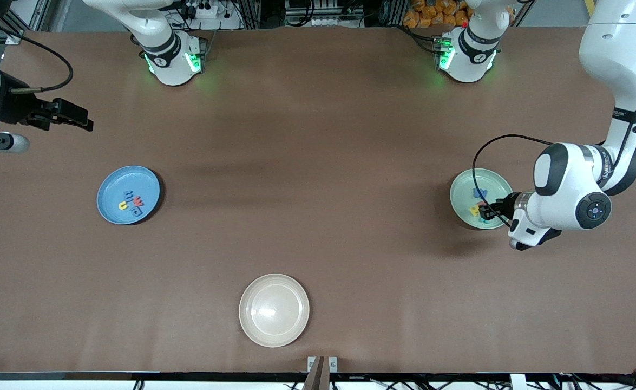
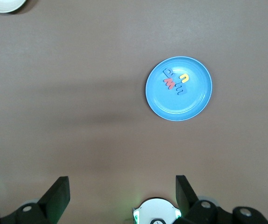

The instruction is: Sort upper and lower case letters into plates

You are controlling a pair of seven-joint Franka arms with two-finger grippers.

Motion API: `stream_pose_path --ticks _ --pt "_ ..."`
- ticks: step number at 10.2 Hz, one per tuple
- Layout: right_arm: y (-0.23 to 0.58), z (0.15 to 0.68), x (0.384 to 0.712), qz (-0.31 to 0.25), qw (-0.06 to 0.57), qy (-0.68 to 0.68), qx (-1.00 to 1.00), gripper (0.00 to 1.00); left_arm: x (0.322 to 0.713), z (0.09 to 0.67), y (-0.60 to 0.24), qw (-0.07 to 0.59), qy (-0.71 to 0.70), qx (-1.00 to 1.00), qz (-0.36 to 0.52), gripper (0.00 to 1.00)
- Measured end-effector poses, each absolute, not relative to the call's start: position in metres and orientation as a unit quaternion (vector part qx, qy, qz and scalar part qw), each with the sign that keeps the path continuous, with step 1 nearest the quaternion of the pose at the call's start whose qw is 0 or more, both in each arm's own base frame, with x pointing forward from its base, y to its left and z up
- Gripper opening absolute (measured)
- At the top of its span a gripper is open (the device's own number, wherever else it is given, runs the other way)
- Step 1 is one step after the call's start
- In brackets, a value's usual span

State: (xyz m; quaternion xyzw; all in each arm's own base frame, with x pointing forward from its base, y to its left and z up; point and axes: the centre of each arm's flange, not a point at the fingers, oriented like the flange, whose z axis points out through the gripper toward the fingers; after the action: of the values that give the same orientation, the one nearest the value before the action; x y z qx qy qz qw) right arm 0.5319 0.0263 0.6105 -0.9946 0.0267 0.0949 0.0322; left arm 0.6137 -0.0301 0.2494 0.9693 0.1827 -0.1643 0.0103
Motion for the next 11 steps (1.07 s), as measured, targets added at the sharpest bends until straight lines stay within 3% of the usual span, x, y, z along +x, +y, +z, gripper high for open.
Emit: stream_pose_path --ticks 2,8,11 --pt "0.027 0.611 0.532 0.092 0.030 0.026 -0.995 1.00 0.615 0.253 -0.030 0.011 0.181 0.970 -0.159 0.98" --pt "0.025 0.612 0.533 0.088 0.006 0.024 -0.996 1.00 0.650 0.331 -0.025 0.027 0.156 0.984 -0.076 1.00" --pt "0.025 0.612 0.533 0.087 0.005 0.024 -0.996 1.00 0.657 0.402 -0.025 0.026 0.151 0.988 -0.032 1.00"
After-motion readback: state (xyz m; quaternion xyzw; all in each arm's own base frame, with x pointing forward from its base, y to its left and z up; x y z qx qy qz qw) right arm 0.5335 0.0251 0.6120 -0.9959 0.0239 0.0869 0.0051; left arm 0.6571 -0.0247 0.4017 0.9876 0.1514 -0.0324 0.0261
